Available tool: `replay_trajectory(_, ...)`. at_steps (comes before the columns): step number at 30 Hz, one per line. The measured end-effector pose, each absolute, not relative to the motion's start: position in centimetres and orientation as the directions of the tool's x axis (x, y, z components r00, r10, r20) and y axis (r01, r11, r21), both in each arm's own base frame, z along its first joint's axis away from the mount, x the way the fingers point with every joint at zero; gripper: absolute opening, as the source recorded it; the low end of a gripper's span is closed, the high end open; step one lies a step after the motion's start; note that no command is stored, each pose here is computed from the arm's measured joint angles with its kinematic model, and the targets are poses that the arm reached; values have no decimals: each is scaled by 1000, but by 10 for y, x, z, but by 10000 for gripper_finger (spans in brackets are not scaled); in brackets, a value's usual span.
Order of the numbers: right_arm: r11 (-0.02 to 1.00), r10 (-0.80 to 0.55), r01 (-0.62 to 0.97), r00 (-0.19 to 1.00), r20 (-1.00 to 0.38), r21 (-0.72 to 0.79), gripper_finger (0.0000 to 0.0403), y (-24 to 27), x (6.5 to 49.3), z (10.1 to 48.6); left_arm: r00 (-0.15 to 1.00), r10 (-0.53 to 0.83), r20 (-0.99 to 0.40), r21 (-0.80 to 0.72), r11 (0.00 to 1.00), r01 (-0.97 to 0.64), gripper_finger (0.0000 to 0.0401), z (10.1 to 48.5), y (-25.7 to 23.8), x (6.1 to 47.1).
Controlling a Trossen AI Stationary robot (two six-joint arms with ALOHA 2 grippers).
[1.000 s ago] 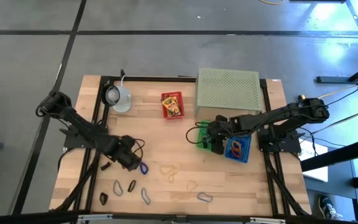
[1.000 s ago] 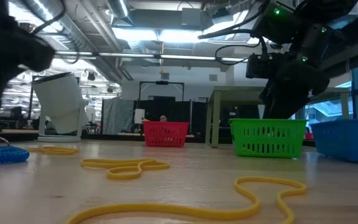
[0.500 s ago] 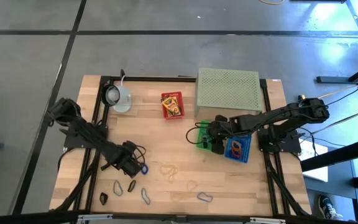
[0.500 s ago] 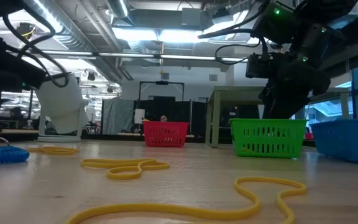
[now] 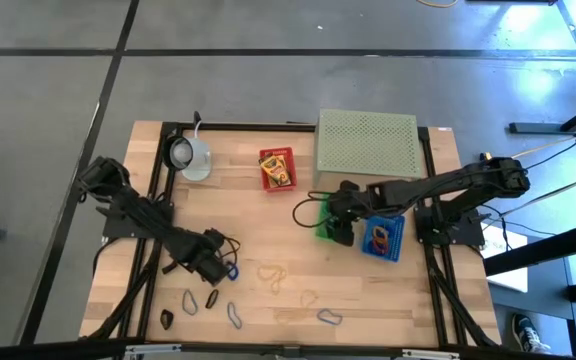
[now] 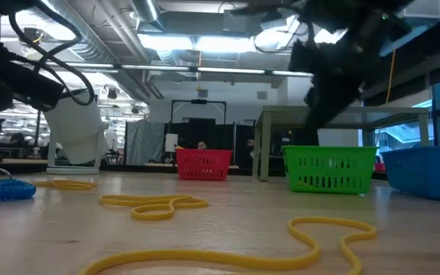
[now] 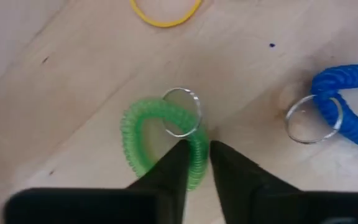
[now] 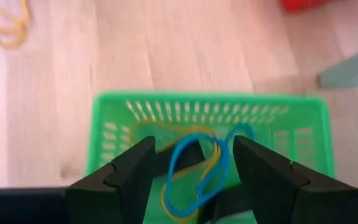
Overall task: Pick & Place Office Desk Supplies
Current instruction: Put the green spring keychain into the blue bin
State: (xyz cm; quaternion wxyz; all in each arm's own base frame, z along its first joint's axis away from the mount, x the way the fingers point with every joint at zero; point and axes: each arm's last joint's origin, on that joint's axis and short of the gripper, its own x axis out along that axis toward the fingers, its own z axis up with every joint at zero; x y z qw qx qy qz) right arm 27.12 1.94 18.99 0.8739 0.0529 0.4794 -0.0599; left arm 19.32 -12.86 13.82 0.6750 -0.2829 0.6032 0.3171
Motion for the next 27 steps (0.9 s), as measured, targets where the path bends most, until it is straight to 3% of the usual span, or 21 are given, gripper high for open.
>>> replay_trajectory(5,987,-51,157,566,-823,47,219,20,278,200,239,204,-950,-57,638,-768,9,148,-123,199)
replay_trajectory(10,986,-50,157,575,-817,50,219,20,278,201,476,265,-839,-156,720,-676,12,165,-120,214)
replay_trajectory(14,986,-39,148,633,-773,71,219,21,284,205,700,303,-647,-227,799,-556,10,183,-122,237)
replay_trajectory(18,993,-21,96,731,-683,72,219,22,294,214,860,275,-431,-189,904,-384,10,205,-126,261)
replay_trajectory(22,992,72,4,786,-614,122,219,25,299,221,942,238,-237,-67,963,-260,9,221,-132,278)
replay_trajectory(27,968,252,-213,804,-538,135,219,38,302,228,983,124,-139,89,990,-113,9,222,-138,289)
